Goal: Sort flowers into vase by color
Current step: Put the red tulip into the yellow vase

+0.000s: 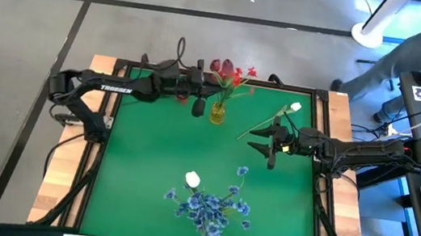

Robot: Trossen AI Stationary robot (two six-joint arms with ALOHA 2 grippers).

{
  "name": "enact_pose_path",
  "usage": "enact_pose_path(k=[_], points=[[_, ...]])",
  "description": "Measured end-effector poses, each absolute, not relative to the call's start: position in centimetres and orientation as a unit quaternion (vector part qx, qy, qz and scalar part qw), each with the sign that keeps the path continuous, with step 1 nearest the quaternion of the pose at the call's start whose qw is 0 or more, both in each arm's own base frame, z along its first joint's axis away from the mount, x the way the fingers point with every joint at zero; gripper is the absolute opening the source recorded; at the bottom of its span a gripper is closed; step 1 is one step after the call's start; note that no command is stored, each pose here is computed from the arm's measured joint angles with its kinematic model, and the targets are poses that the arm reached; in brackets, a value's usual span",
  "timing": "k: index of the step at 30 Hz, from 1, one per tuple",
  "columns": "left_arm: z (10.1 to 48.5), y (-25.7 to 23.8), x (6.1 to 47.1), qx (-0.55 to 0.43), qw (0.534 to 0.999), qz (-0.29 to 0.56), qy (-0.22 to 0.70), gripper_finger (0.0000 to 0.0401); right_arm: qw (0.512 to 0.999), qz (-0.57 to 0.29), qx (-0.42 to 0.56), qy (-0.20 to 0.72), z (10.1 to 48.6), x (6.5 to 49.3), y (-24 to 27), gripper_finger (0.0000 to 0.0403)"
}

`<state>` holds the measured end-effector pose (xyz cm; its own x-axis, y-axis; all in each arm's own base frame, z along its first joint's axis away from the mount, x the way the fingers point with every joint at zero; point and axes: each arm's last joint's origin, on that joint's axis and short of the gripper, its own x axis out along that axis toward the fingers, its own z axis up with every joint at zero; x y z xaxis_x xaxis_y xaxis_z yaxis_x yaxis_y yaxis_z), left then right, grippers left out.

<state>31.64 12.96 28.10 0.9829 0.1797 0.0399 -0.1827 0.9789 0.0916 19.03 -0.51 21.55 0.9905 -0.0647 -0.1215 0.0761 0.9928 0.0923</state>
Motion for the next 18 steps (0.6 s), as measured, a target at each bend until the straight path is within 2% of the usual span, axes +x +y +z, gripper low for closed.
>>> enact_pose_path(k=[6, 10, 18], points=[[26.7, 13.3, 32.4, 0.031, 0.995, 0.095, -0.007, 0.0008, 0.996, -0.036, 0.047, 0.062, 21.5, 19.0, -0.5, 0.0199], [26.8, 13.5, 32.4, 0.031, 0.989, 0.147, -0.009, 0.0022, 0.996, -0.036, 0.047, 0.065, 21.4, 19.0, -0.5, 0.0199], [25.4, 12.6, 32.7, 0.029, 0.984, 0.163, 0.061, 0.0102, 0.996, -0.036, 0.045, 0.065, 21.4, 19.0, -0.5, 0.0199]])
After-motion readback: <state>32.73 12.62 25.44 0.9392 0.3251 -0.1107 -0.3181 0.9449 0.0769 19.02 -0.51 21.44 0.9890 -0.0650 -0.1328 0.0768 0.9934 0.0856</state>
